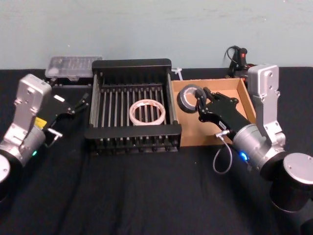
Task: Pick up the white tape and place it into the black box , Pick up the silver tape and place it into the brown box.
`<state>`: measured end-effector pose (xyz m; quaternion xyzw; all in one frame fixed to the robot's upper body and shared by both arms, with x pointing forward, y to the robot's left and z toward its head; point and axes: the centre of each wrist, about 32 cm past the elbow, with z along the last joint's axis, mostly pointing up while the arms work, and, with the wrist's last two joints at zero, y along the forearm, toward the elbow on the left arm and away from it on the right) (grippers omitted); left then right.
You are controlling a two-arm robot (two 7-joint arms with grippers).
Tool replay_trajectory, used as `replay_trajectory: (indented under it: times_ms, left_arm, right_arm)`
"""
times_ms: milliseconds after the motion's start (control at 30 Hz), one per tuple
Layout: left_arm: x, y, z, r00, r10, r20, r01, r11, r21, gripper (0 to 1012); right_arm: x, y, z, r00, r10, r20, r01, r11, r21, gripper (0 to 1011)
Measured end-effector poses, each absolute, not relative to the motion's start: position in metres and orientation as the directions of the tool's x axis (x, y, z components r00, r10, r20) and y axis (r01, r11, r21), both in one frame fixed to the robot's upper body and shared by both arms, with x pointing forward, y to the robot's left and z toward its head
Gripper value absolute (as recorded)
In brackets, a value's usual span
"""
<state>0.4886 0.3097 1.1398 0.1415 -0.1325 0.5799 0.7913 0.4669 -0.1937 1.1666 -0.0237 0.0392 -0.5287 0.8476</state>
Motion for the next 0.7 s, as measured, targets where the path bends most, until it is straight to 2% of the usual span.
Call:
replay_trajectory:
  times_ms: [700]
  left_arm:
    - [0.489,0.310,1.140,0.292,0.880,0.374,-0.955,0.287,0.070,1001]
  right_arm:
    - [0.487,-0.195,1.155,0.315,-0.949,-0.018,0.944,0.316,-0.095,172]
